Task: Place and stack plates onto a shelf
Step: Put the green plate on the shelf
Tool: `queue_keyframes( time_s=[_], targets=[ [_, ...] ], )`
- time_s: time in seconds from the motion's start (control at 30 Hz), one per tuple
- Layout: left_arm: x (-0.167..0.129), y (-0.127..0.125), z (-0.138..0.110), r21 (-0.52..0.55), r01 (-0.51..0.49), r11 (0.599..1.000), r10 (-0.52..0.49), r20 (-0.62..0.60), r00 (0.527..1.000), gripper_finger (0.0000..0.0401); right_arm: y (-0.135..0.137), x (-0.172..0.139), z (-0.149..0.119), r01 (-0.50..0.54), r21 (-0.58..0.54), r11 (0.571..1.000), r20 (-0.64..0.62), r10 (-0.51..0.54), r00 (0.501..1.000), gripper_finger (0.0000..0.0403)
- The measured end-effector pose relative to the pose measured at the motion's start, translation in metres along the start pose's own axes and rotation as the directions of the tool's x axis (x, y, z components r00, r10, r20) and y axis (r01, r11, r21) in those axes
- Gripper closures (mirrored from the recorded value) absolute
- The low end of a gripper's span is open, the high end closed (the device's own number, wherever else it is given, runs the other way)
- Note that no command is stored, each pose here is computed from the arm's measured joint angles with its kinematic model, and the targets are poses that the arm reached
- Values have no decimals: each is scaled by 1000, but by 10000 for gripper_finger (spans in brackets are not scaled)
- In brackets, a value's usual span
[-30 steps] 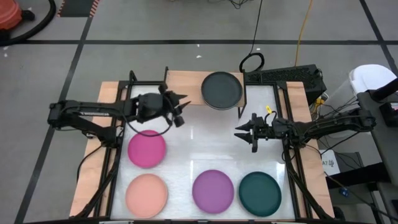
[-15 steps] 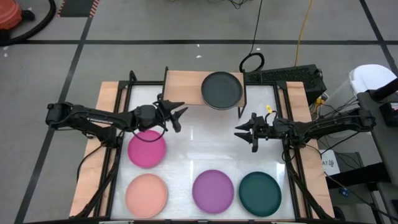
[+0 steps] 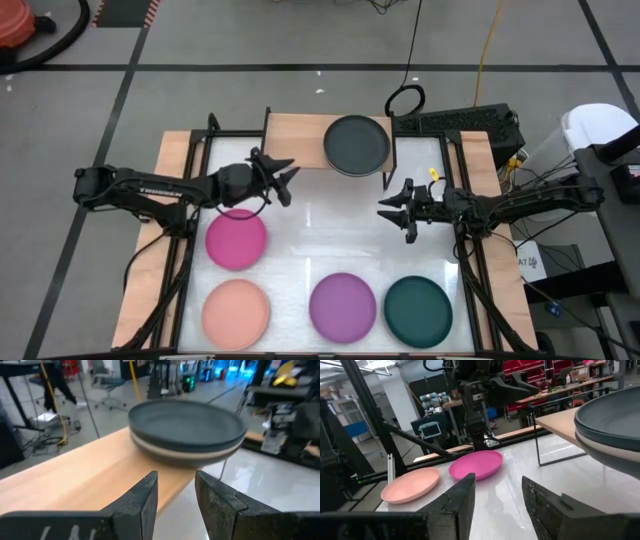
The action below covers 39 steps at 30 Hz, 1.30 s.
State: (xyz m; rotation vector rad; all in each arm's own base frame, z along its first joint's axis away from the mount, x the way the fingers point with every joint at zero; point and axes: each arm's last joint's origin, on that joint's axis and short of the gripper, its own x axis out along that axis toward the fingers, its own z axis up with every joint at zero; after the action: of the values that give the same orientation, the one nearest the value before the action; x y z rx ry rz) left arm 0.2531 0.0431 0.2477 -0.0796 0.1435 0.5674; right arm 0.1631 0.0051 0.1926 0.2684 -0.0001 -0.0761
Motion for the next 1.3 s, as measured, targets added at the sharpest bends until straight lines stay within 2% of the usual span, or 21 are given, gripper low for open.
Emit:
queue_keyframes(
  time_s=[0.1, 0.2, 0.3, 0.43, 0.63, 0.77, 0.9, 1.03, 1.2, 1.3],
  targets=[
    [-2, -5, 3, -4, 36, 999, -36, 29, 999, 265, 0, 0, 0, -9, 14, 1000, -5, 9, 1000, 260],
    [-5, -12, 5, 27, 80, 996, -81, 56, 995, 265, 4, 0, 1, -109, 56, 992, -9, 109, 994, 260],
    [-8, -18, 10, 57, 109, 992, -115, 107, 988, 265, 6, -1, 3, -189, 53, 981, 0, 189, 982, 260],
    [-14, -28, 14, 55, 160, 986, -167, 153, 974, 265, 9, -1, 2, -205, 28, 978, -8, 205, 979, 260],
    [-22, -42, 12, 77, 222, 972, -231, 149, 961, 265, 15, -1, 0, -235, -11, 972, -42, 234, 971, 260],
    [-26, -47, 11, 96, 242, 966, -254, 147, 956, 265, 29, 3, 8, -266, -83, 960, -128, 255, 959, 260],
    [-34, -49, 17, 138, 234, 962, -256, 171, 951, 265, 45, 8, 14, -215, -123, 969, -266, 176, 948, 260],
    [-49, -48, 30, 123, 217, 968, -241, 240, 940, 265, 59, 13, 14, -203, -153, 967, -372, 134, 918, 260],
    [-65, -53, 36, 166, 236, 957, -274, 270, 923, 265, 59, 14, -1, -204, -109, 973, -495, 124, 860, 260],
    [-69, -53, 31, 177, 226, 958, -267, 260, 928, 265, 59, 14, -8, -202, -36, 979, -561, 147, 815, 260]
  ],
)
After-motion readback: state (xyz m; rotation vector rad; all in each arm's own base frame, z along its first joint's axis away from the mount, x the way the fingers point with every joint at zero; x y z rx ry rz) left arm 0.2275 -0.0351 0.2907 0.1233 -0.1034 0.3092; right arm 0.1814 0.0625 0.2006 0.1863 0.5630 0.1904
